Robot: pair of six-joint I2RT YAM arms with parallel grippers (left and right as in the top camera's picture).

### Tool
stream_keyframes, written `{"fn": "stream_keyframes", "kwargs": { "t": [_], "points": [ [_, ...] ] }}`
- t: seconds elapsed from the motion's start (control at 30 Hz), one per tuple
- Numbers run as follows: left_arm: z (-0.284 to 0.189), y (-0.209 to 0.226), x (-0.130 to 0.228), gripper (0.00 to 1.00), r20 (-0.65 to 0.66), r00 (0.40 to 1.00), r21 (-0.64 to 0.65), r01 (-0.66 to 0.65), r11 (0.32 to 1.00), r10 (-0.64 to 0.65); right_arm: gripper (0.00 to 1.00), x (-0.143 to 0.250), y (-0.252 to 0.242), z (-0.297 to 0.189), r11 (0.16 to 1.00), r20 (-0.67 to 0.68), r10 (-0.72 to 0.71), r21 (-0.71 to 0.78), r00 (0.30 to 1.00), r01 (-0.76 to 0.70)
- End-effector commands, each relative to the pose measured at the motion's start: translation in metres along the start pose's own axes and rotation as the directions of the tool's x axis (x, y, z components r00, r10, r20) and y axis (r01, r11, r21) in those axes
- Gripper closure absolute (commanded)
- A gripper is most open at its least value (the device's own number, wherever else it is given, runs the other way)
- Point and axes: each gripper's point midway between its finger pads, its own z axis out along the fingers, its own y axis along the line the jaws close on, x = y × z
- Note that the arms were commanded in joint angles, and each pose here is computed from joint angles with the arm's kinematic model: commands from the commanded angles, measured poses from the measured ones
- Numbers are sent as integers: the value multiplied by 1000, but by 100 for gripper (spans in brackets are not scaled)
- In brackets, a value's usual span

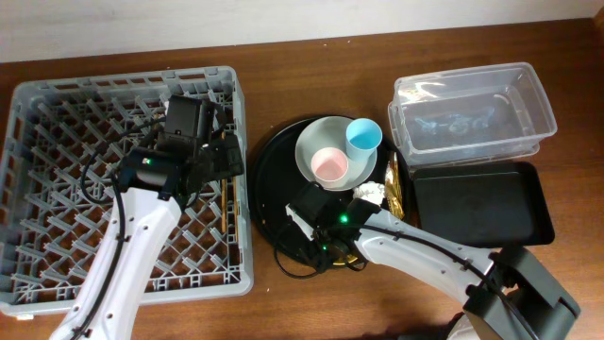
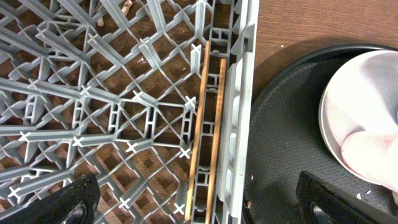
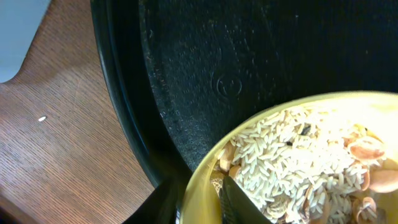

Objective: Sort waste into correct bins and load items into the dishwasher rack
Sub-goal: 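Reach the right gripper to the yellow bowl rim and grasp it, then carry the yellow bowl right and tip the rice onto the black tray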

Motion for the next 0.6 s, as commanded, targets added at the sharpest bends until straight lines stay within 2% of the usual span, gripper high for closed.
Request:
{"fn": "stream_keyframes", "kwargs": {
  "t": [0.0,0.1,0.13,0.2,0.37,0.47,0.57],
  "points": [
    [-3,-2,-4,1,12,1000,8,5,1000,-5,76,8,-1,5,1000,-23,-1,13,1000,1],
    [-3,-2,-4,1,12,1000,8,5,1000,-5,77,12,-2,7,1000,-33,1,15,999,0],
    [-3,-2,-4,1,12,1000,8,5,1000,-5,81,14,-2,8,1000,-37,1,16,999,-1],
    [-3,-2,-4,1,12,1000,8,5,1000,-5,96,14,-2,8,1000,-38,1,15,999,-1],
    [-3,-2,-4,0,12,1000,8,5,1000,-5,96,9,-1,0,1000,-26,2,11,1000,-1],
    [-3,-2,-4,1,12,1000,8,6,1000,-6,96,-7,4,-24,1000,5,-2,11,1000,2],
    [-3,-2,-4,1,12,1000,8,5,1000,-5,96,-23,-11,-64,988,28,58,139,998,-61]
  ]
}}
